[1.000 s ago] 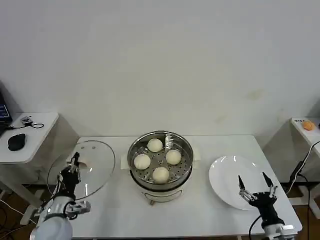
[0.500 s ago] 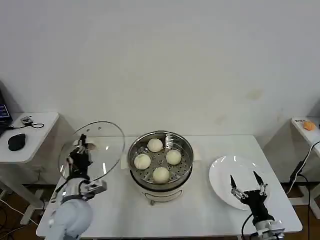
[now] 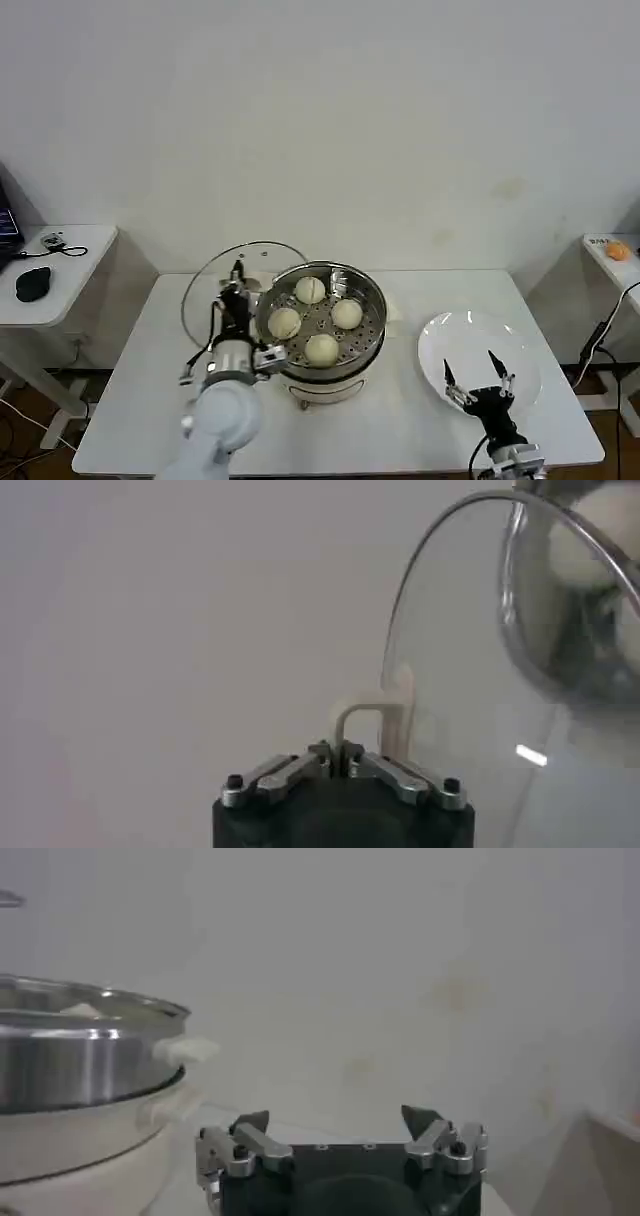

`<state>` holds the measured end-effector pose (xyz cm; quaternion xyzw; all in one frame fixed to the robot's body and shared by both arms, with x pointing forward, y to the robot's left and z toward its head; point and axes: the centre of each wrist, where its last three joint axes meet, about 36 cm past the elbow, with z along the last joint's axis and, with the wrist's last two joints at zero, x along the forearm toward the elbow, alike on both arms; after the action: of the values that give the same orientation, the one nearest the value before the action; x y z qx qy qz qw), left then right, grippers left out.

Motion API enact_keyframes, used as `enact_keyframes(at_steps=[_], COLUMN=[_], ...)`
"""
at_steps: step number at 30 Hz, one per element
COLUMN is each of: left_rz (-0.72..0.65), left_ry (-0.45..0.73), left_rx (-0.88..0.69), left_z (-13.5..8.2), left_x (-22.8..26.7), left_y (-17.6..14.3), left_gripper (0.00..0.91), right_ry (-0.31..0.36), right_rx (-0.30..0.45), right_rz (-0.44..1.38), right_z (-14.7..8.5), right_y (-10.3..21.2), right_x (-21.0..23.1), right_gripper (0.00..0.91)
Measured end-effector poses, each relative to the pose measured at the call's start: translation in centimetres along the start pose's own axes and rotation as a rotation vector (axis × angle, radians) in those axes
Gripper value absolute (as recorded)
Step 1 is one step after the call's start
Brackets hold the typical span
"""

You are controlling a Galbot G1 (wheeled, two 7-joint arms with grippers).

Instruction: Take steamed baozi put them in steamer then cover it.

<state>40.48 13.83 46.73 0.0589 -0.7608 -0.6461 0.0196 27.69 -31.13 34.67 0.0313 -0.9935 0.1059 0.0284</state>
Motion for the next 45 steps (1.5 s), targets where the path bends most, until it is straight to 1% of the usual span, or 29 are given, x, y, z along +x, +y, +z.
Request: enact_keyframes(at_steps=[9,14,18,34,45], left_rz=[0.006,0.006,0.002,0.039,0.062], left_ry=[-0.035,-0.058,-0.07,-0.082,-0.091], left_rx=[-0.038,-0.067,-0.083,-0.14,-0.145], left_z=[-4.9,-7.0,-8.4,-10.4,-10.8], left_x=[-0.2,0.2,0.1,-0.5,0.4], left_y=[-1.3,-2.0,-2.3,-4.8,-5.6], left_gripper=[0.0,0.0,0.0,0.0,0.0], right_ry=[0.013,0.02,0.022,0.033,0.04], right_rx=[0.007,0.009,0.009,0.011,0.01], right_rz=[-0.015,-0.021,-0.023,-0.041,-0.05], right_z=[0.5,0.8,0.8,1.4,1.7], right_y=[1.0,1.3,1.5,2.1,2.4], right_x=[-0.3,-0.4,-0.4,-0.3,-0.3], right_gripper=[0.907,0.907,0.907,0.907,0.907])
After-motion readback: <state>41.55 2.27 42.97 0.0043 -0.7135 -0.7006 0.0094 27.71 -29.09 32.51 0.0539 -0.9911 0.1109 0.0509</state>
